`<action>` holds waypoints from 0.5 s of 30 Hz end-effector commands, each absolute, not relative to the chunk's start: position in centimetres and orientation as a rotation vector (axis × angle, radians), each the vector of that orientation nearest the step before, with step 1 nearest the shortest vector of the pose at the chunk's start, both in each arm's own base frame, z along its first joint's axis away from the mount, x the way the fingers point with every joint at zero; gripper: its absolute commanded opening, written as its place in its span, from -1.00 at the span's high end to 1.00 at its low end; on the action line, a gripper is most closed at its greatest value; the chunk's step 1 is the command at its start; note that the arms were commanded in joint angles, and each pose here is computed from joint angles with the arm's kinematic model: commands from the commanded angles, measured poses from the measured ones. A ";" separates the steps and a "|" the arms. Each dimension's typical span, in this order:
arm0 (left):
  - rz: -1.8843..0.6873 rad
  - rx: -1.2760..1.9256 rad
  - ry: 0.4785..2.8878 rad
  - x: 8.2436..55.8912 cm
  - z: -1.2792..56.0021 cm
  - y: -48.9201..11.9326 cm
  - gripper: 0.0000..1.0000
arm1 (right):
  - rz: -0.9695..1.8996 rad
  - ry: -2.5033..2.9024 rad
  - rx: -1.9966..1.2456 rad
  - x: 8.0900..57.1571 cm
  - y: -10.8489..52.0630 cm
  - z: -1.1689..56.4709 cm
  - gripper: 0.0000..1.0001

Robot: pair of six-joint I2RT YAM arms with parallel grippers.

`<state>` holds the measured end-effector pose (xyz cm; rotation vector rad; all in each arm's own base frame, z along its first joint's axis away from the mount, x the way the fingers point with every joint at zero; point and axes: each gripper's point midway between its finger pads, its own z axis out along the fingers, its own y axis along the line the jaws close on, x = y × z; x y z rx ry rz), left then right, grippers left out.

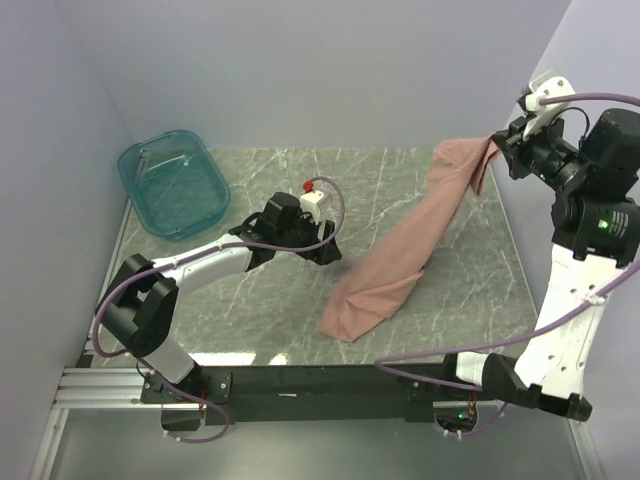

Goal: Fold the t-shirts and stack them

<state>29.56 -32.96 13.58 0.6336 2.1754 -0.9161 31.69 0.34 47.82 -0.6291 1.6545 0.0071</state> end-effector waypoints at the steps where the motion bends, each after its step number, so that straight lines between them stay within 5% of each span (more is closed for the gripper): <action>1: -0.968 0.733 2.018 30.7 16.6 -34.9 -0.50 | 0.056 1.686 -0.590 32.4 0.3 47.2 1.00; 15: -1.118 0.952 1.943 27.0 14.3 -39.7 -0.51 | 0.062 1.744 -0.572 32.3 0.0 44.9 1.00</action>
